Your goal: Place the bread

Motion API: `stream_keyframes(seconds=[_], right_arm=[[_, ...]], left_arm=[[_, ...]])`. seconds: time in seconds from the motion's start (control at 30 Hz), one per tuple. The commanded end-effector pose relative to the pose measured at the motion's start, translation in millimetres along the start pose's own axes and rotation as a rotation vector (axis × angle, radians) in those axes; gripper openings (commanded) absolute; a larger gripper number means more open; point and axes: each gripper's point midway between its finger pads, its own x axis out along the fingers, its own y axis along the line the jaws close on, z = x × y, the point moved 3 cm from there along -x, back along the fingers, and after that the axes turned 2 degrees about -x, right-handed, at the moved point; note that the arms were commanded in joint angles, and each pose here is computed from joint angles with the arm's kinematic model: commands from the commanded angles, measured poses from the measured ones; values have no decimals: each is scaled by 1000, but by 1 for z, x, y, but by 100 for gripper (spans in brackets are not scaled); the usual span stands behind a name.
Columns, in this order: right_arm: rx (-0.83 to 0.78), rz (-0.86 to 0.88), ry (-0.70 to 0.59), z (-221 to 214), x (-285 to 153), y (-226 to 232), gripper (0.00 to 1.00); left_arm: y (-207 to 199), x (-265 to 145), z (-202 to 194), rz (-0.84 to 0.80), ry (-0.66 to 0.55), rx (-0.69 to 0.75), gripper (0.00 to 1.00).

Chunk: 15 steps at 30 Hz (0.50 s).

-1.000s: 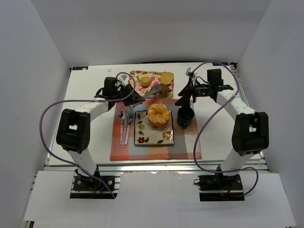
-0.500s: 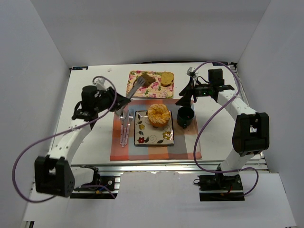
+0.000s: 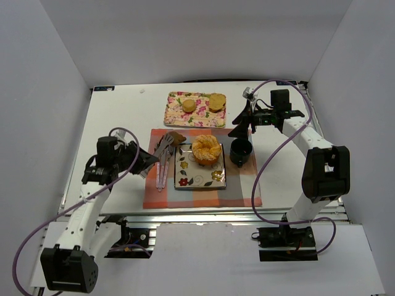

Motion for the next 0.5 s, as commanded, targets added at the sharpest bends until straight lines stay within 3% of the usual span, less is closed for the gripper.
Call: stream_keyframes(seconds=[0.0,0.27,0.47], right_arm=[[-23,14,-21,6,-5,8,89],[-26,14,-22,7,-5,8,89],[-23,14,-23,7,-5,8,89]], left_arm=[[3,-14,-21,-15,52,-40,26],[3,-17,-33,-47,92,-67,31],[9,-17,-42,-35,137,-85,39]])
